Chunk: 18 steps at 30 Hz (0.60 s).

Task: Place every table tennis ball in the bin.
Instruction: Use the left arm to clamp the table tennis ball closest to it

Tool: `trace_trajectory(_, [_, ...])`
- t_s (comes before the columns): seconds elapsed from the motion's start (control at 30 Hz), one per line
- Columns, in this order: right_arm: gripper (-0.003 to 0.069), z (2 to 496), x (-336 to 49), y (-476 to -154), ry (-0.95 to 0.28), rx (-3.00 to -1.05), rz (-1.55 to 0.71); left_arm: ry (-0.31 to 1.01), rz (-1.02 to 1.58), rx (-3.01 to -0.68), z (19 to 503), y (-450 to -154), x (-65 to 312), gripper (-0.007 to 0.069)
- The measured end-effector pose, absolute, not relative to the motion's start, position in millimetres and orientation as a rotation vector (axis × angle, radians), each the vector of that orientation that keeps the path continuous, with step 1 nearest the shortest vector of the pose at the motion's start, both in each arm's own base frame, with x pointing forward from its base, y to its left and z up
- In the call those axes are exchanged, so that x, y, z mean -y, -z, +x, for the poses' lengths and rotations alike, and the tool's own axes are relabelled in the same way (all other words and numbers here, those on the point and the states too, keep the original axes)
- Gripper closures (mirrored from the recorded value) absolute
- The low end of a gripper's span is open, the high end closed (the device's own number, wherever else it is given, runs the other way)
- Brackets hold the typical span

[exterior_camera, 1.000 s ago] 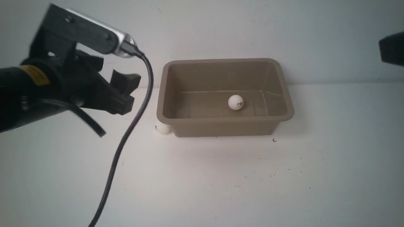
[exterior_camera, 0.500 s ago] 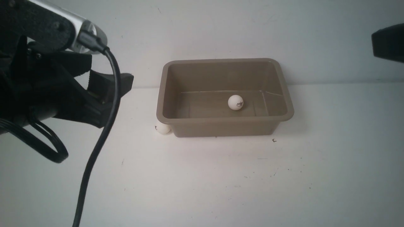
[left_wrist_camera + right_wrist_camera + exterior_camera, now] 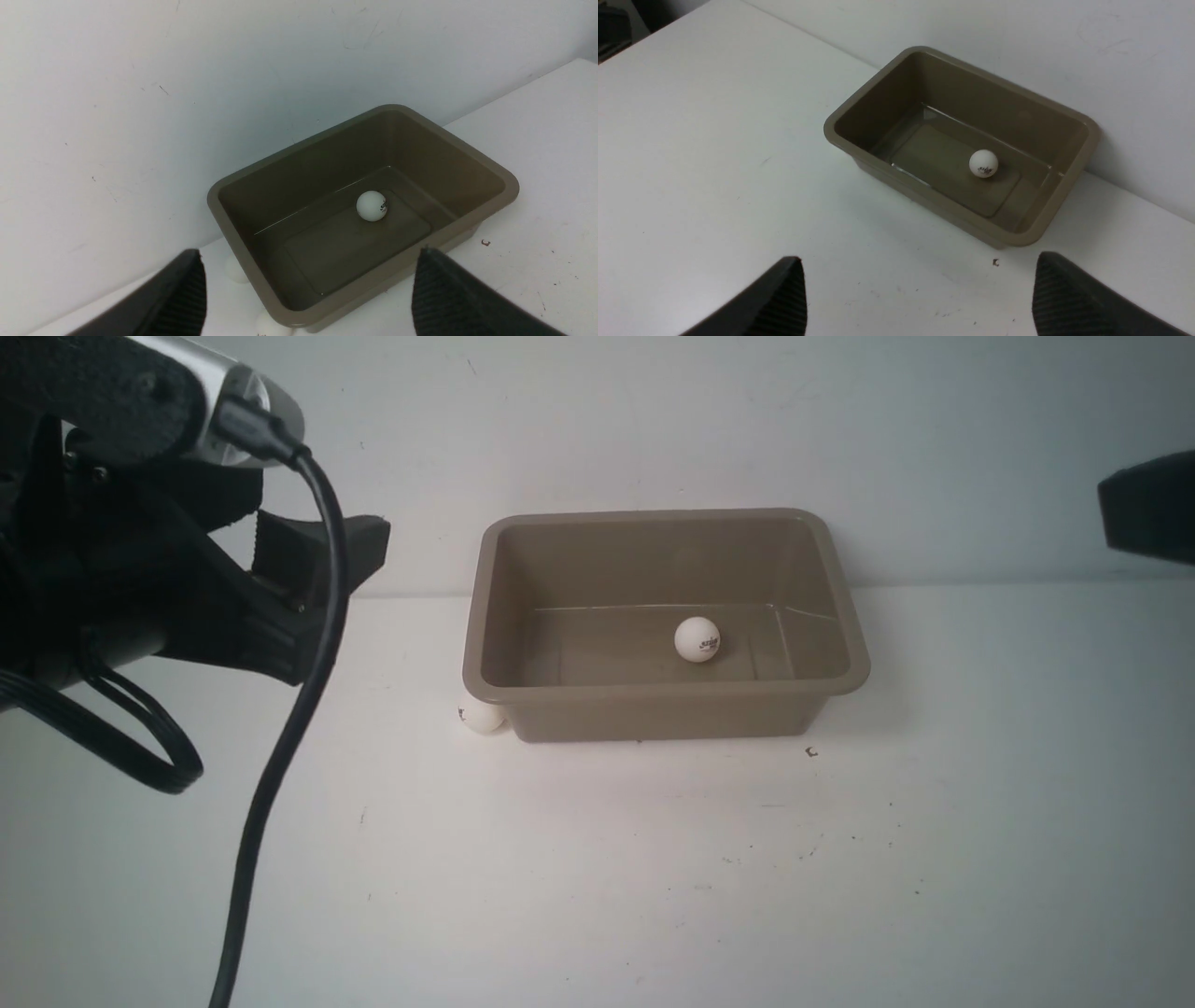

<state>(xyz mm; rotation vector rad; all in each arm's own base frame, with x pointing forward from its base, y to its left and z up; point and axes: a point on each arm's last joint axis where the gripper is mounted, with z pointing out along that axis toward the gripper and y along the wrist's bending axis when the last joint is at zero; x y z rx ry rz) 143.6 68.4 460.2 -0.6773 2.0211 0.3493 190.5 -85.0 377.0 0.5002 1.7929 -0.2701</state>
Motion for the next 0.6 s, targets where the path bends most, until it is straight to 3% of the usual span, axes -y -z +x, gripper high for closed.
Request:
trace_trajectory(0.13, [0.0086,139,-72,-458,-0.420,-2.060,-0.682,0.300,0.475,-1.793,190,-378,86,0.0090])
trace_trajectory(0.4, [0.0244,130,-84,-462,-0.629,-2.024,-0.740,0.465,0.338,-1.794,190,-382,89,0.0090])
trace_trajectory(0.6, [0.0342,126,-89,-464,-0.698,-1.979,-0.799,0.555,0.246,-1.777,190,-385,90,0.0090])
